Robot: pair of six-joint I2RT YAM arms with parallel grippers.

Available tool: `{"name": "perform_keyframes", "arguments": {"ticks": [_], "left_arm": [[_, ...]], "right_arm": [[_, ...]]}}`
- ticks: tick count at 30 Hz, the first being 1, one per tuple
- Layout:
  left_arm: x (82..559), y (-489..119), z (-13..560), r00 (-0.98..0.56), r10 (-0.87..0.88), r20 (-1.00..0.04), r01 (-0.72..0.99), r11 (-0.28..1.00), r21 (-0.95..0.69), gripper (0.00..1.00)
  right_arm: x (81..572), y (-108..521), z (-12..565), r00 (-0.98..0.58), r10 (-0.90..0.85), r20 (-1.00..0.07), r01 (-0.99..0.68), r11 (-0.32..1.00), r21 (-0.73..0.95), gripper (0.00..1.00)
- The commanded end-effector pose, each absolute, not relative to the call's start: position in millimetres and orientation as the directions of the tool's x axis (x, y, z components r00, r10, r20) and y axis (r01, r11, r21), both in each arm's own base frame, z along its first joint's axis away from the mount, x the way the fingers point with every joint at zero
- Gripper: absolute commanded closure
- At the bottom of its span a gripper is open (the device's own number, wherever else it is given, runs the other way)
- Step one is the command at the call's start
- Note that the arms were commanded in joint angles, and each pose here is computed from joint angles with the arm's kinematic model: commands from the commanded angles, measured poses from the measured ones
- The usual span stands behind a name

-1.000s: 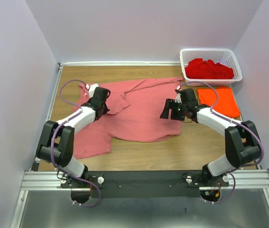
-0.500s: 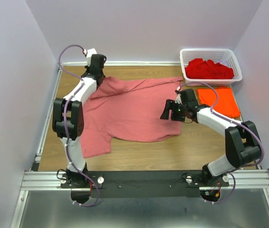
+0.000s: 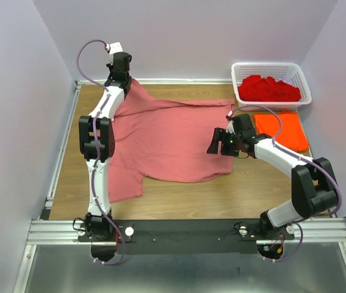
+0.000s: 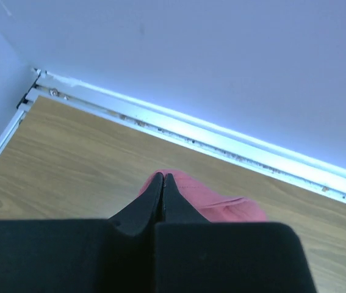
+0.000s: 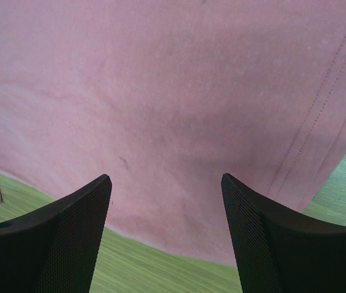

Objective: Fold and stack the t-shirts
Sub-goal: Flatten the tshirt out

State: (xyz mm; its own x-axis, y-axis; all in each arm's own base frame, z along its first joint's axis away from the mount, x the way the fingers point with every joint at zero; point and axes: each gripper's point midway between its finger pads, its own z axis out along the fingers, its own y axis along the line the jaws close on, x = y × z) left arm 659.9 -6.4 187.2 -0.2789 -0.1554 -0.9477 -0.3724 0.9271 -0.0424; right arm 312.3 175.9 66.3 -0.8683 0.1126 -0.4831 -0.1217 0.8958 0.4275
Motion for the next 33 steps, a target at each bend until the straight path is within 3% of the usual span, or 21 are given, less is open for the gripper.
{"name": "perform_keyframes", "arguments": {"ticks": [1, 6, 15, 16, 18, 27, 33], "left_arm": [[682, 7, 220, -0.158, -0.126, -0.979, -0.359, 0.931, -0.062, 1.0], [700, 4, 245, -0.039, -0.094, -0.995, -0.311, 0.947, -0.077, 1.0], [720, 3, 244, 0.04, -0.046, -0.998, -0.284, 0.957, -0.056, 1.0], [722, 6, 241, 0.045, -0.049, -0.998, -0.291, 0.955, -0.06, 0.93], [723, 8, 241, 0.051, -0.061, -0.997, -0.292, 0.954, -0.073, 0.9], [711, 32, 270, 0.081, -0.114, -0.99, -0.319, 0.938, -0.134, 0.36], [668, 38, 284, -0.002, -0.118, -0.993, -0.355, 0.928, -0.11, 0.3]], "right_arm": [[319, 170, 85, -0.838, 0.116, -0.533, -0.123, 0.912, 0.392, 0.2], [320, 164, 88, -0.825, 0.127, -0.55, -0.106, 0.922, 0.372, 0.2], [319, 156, 95, -0.809, 0.172, -0.563, -0.054, 0.931, 0.362, 0.18], [318, 155, 96, -0.807, 0.174, -0.564, -0.052, 0.931, 0.361, 0.17], [319, 153, 97, -0.806, 0.176, -0.565, -0.043, 0.935, 0.353, 0.16], [331, 145, 107, -0.783, 0.166, -0.599, -0.027, 0.954, 0.299, 0.16], [344, 157, 111, -0.802, 0.137, -0.581, -0.064, 0.948, 0.312, 0.18]]}}
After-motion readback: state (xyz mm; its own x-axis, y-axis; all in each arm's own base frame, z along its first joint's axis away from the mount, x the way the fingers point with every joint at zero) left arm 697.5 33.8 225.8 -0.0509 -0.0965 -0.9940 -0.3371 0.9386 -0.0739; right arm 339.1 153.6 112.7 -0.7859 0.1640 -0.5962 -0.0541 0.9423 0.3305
